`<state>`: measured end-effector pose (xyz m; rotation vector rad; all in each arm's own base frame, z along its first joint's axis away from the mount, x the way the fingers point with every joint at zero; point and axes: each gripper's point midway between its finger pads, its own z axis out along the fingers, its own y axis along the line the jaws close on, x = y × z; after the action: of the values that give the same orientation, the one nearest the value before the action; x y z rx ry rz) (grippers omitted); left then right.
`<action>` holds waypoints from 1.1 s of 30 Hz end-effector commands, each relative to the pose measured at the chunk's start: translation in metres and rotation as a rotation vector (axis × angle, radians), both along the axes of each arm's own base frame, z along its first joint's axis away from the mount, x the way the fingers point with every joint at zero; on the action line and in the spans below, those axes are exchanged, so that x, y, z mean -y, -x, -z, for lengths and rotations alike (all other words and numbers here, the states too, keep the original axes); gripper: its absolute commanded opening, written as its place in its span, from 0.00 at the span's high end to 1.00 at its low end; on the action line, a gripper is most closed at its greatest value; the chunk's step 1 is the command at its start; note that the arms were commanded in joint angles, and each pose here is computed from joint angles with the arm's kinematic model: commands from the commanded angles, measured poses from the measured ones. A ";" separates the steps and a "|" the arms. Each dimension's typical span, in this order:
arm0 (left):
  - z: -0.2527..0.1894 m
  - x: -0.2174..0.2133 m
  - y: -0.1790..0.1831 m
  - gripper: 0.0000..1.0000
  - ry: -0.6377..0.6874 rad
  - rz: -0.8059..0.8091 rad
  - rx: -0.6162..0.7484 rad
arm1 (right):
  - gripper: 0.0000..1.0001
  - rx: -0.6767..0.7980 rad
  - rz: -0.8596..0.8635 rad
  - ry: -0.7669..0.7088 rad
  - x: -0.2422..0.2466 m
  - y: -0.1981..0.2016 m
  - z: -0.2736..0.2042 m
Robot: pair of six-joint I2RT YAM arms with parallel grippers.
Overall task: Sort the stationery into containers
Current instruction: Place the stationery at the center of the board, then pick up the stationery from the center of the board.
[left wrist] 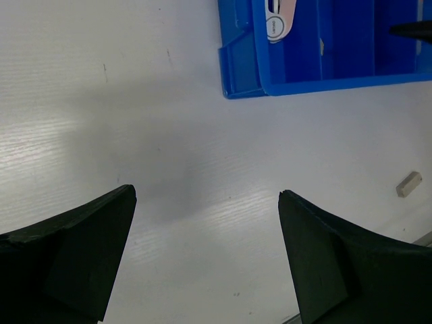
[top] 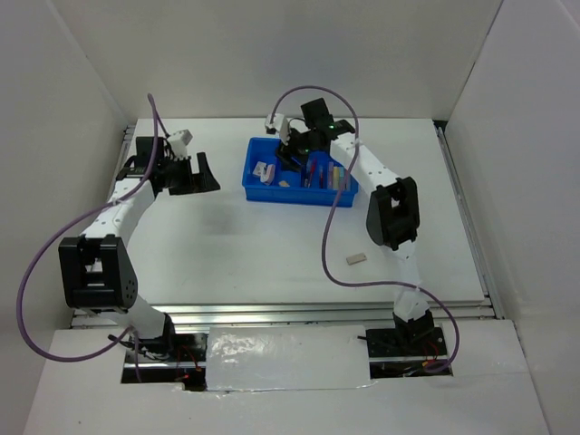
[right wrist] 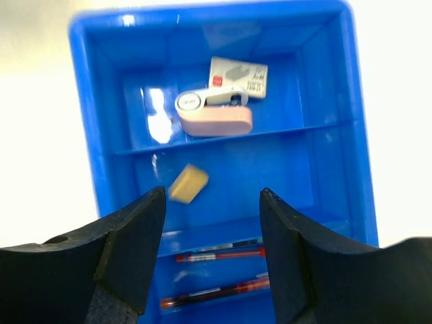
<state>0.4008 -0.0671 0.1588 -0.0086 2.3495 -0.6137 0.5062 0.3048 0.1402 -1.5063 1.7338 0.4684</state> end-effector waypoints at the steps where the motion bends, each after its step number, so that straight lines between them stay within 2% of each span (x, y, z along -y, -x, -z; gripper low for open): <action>1: -0.032 0.018 0.002 0.01 -0.016 0.108 0.143 | 0.36 0.080 0.081 -0.204 -0.005 -0.001 -0.104; 4: -0.039 0.051 0.009 0.03 -0.049 0.253 0.198 | 0.36 -0.032 0.276 -0.422 0.017 -0.007 -0.160; 5: -0.047 0.072 0.012 0.05 -0.050 0.327 0.222 | 0.35 -0.046 0.355 -0.480 0.044 -0.013 -0.181; 6: -0.049 0.087 0.013 0.09 -0.053 0.401 0.237 | 0.34 -0.149 0.438 -0.548 0.055 -0.011 -0.186; 8: -0.050 0.128 0.026 0.13 -0.079 0.561 0.279 | 0.33 -0.204 0.567 -0.602 0.097 -0.013 -0.196; 10: -0.048 0.159 0.031 0.14 -0.132 0.693 0.328 | 0.32 -0.291 0.697 -0.606 0.127 -0.008 -0.174; 11: -0.045 0.190 0.049 0.14 -0.143 0.792 0.341 | 0.32 -0.266 0.727 -0.624 0.141 0.002 -0.189; 12: -0.033 0.204 0.053 0.13 -0.178 0.858 0.347 | 0.31 -0.282 0.826 -0.596 0.167 0.003 -0.164; 13: -0.032 0.234 0.072 0.12 -0.177 0.948 0.365 | 0.31 -0.274 0.867 -0.588 0.180 0.008 -0.161; 14: -0.029 0.249 0.079 0.12 -0.183 0.989 0.378 | 0.30 -0.245 0.884 -0.598 0.191 0.020 -0.174; 16: -0.010 0.276 0.093 0.11 -0.187 1.065 0.360 | 0.30 -0.273 0.982 -0.564 0.219 0.035 -0.148; 17: -0.004 0.298 0.110 0.11 -0.179 1.120 0.365 | 0.30 -0.242 0.973 -0.575 0.220 0.049 -0.161; 18: 0.015 0.309 0.116 0.11 -0.181 1.141 0.319 | 0.30 -0.262 1.025 -0.559 0.237 0.058 -0.146; 19: 0.018 0.326 0.131 0.11 -0.173 1.187 0.318 | 0.30 -0.221 1.052 -0.566 0.248 0.068 -0.157; 21: 0.040 0.349 0.149 0.11 -0.156 1.223 0.272 | 0.30 -0.230 1.087 -0.552 0.259 0.083 -0.145; 26: 0.071 0.379 0.159 0.12 -0.191 1.205 0.246 | 0.28 -0.197 1.157 -0.578 0.281 0.109 -0.153; 33: 0.104 0.406 0.140 0.09 -0.294 1.106 0.251 | 0.28 -0.195 1.175 -0.591 0.297 0.126 -0.160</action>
<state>0.2358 -0.4483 0.0425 1.5709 2.0622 -0.7380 0.3903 0.0090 0.2946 0.0671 2.0376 0.4043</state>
